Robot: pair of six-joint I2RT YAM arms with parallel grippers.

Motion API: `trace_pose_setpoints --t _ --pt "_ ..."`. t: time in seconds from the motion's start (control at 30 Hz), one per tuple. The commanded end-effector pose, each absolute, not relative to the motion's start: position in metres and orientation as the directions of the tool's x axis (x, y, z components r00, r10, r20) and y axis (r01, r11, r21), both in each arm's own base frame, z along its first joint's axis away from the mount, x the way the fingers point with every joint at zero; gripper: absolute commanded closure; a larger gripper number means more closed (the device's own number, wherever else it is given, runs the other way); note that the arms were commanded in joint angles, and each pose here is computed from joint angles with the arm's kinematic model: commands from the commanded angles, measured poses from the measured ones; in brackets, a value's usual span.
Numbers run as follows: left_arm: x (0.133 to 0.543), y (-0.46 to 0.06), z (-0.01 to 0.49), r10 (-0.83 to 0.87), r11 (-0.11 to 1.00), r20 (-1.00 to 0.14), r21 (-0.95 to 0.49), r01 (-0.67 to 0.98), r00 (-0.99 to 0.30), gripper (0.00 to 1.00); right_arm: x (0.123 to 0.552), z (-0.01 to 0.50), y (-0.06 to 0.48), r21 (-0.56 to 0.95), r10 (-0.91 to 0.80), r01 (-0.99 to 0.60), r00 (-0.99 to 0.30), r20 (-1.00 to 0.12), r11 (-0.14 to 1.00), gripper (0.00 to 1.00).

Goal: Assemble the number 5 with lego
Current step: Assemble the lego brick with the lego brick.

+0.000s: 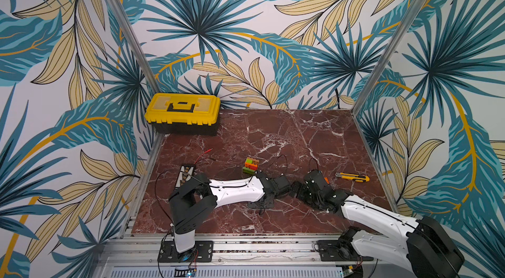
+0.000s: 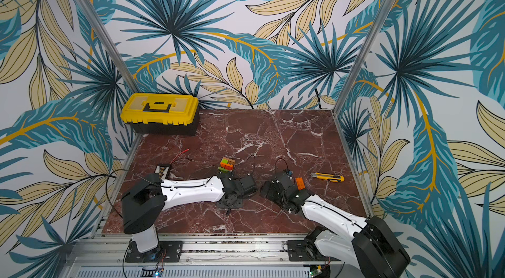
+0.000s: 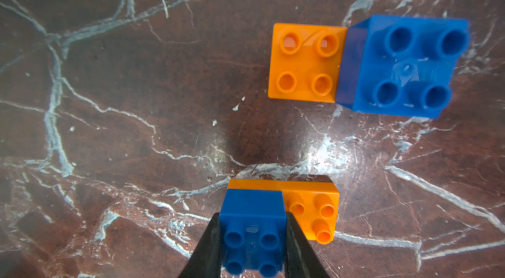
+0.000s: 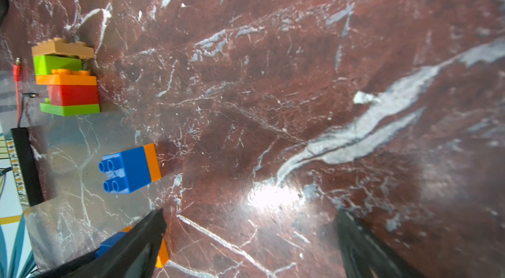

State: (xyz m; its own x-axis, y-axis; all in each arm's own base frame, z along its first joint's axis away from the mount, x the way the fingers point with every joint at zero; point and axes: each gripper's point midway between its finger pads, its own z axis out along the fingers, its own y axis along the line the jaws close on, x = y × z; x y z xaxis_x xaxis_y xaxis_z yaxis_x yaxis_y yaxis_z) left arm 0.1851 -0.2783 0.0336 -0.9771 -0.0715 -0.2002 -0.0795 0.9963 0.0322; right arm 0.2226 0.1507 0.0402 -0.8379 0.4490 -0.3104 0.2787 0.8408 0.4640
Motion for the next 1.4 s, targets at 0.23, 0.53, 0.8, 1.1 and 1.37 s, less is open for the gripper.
trace_pose_setpoints --t 0.23,0.53,0.8,1.1,1.37 --pt "0.210 -0.279 0.051 -0.060 0.998 -0.249 0.008 -0.064 -0.967 0.56 0.224 0.053 0.124 0.336 0.427 0.309 -0.822 -0.376 0.890 0.01" --pt "0.208 -0.284 0.060 -0.043 0.999 -0.251 -0.041 -0.034 -0.967 0.42 0.228 0.062 0.114 0.319 0.434 0.322 -0.806 -0.401 0.892 0.01" --pt "0.217 -0.261 0.096 -0.064 0.997 -0.383 -0.057 -0.046 -0.922 0.35 0.232 0.073 0.078 0.235 0.482 0.421 -0.746 -0.460 0.876 0.01" --pt "0.235 -0.242 0.140 -0.162 0.976 -0.571 -0.215 -0.044 -0.804 0.04 0.241 0.046 0.041 0.209 0.613 0.577 -0.721 -0.323 0.789 0.01" --pt "0.252 -0.214 0.174 -0.289 0.937 -0.701 -0.348 -0.041 -0.652 0.00 0.257 0.038 0.031 0.336 0.724 0.641 -0.613 -0.315 0.690 0.01"
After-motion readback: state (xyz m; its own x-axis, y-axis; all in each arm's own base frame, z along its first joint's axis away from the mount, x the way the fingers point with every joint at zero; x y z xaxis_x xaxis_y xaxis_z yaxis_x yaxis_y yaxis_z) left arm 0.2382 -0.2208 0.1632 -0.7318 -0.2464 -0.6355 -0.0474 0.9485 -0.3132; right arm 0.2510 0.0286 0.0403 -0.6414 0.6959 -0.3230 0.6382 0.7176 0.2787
